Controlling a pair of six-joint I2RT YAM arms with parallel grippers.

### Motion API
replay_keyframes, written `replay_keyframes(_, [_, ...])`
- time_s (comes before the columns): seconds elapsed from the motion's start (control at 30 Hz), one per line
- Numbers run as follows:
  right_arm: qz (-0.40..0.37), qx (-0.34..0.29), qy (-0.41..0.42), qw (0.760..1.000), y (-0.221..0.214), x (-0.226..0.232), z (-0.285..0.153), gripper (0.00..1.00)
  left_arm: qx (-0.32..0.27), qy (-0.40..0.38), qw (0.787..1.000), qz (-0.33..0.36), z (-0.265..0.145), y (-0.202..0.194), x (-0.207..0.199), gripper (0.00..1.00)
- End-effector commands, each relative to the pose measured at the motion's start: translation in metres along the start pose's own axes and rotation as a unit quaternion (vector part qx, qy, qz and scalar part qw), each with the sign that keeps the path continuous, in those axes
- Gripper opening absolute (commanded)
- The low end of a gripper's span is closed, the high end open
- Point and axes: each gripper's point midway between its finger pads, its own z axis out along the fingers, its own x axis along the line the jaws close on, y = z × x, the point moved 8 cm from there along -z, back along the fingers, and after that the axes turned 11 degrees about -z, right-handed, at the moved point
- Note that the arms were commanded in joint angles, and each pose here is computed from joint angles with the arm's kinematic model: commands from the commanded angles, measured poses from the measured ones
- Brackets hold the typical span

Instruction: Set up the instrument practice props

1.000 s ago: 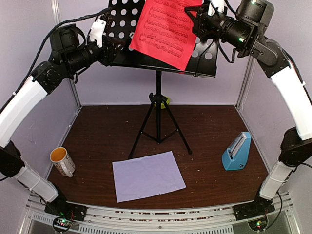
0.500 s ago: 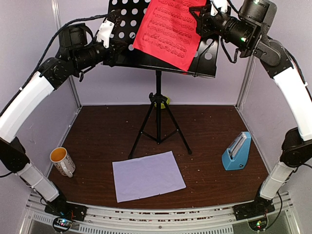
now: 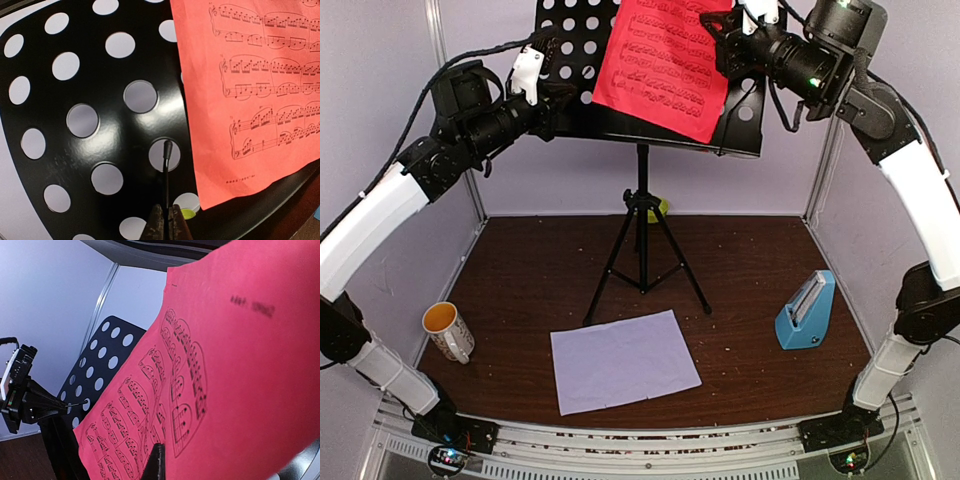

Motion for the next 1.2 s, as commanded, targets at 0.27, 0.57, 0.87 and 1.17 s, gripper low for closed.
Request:
replay_keyframes(0.27, [-0.028,-0.018,-0.008,0.999,0.003,0.017,0.015,0.00,-0.135,-0.093,0.986,-0.013,-0.002,0.035,-0.015,0.00])
replay_keyframes(0.57, [-0.048,-0.037,-0.003,0.998,0.003,0.036,0.031,0.00,-0.138,-0.111,0.984,-0.007,-0.002,0.029,-0.019,0.00])
replay_keyframes(0.87, [-0.032,-0.063,-0.006,0.997,0.005,0.046,0.044,0.00,-0.136,-0.120,0.983,-0.006,-0.002,0.020,-0.021,0.00])
replay_keyframes(1.17, [-0.018,-0.094,0.009,0.995,0.007,0.058,0.052,0.00,-0.133,-0.125,0.983,-0.001,-0.002,0.015,-0.023,0.00])
